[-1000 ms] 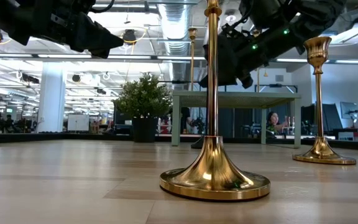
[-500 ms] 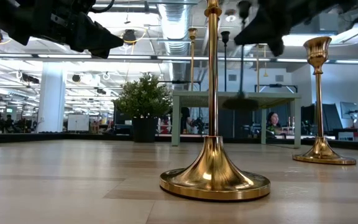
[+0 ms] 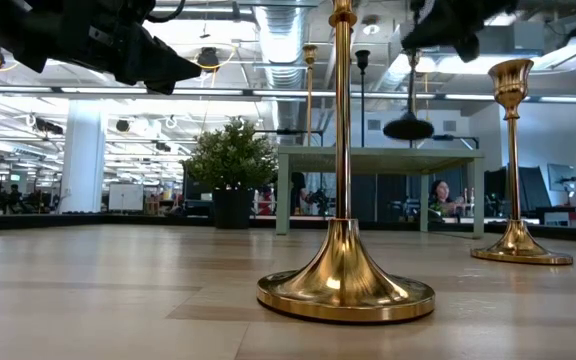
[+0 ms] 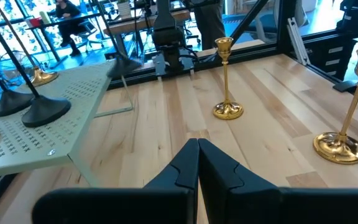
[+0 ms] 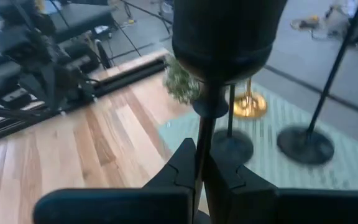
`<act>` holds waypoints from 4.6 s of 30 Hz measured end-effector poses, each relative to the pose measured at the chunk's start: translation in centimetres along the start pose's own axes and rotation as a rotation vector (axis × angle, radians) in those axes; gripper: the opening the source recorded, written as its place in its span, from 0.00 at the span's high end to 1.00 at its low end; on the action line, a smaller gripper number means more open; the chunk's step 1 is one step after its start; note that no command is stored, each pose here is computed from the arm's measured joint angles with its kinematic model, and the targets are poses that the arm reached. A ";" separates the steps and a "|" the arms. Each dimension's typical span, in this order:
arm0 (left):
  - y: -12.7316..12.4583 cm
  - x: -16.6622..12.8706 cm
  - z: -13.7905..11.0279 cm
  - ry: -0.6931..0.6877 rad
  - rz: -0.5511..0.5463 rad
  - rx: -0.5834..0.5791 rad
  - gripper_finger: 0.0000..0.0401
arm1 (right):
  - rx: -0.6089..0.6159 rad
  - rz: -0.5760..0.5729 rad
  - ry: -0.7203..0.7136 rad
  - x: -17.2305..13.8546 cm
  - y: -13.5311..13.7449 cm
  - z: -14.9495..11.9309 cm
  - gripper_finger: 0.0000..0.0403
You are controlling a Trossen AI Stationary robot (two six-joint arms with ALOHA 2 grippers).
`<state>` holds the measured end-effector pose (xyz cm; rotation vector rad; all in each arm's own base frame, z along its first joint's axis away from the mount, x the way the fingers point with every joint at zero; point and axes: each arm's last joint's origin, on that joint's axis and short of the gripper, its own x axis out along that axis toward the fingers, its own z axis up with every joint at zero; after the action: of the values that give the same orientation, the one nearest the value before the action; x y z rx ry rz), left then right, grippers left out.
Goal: Pick & Place candle stick holders
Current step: Put the black candle holder on the shelf, then put the gold candle holder on the shelf
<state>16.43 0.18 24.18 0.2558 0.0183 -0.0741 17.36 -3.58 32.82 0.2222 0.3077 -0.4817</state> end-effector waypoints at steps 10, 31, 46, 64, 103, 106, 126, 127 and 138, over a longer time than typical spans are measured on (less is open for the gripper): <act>0.0 0.0 0.0 0.001 0.002 0.000 0.98 | -0.112 -0.059 0.052 1.2 -1.8 4.7 1.00; 0.0 0.0 0.0 0.001 0.002 0.000 0.98 | -0.041 -0.135 0.141 6.1 -7.9 5.0 1.00; 0.0 0.0 0.0 0.001 0.002 0.000 0.98 | -0.045 -0.163 0.154 6.5 -8.7 4.8 1.00; 0.0 0.0 0.0 0.001 0.002 0.000 0.98 | -0.034 -0.165 0.232 6.4 -8.7 4.1 0.85; 0.0 0.0 0.0 0.001 0.002 0.000 0.98 | 0.144 -0.059 0.259 -4.9 -6.0 2.9 0.37; 0.0 0.0 0.0 0.001 0.001 0.000 0.98 | 0.195 0.025 0.299 -6.0 -5.5 2.3 0.37; 0.0 0.0 0.0 0.001 0.002 0.000 0.98 | 0.198 0.223 0.594 -5.2 -2.4 -6.9 0.37; 0.0 0.0 0.0 0.001 0.002 0.000 0.98 | 0.201 0.221 0.593 -5.0 -2.3 -7.3 0.37; 0.0 0.0 0.0 0.001 0.002 0.000 0.98 | 0.160 0.192 0.646 -3.7 -0.4 -10.4 0.37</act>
<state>16.43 0.19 24.19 0.2554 0.0189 -0.0723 11.58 0.52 24.36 0.5601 0.8714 -0.2318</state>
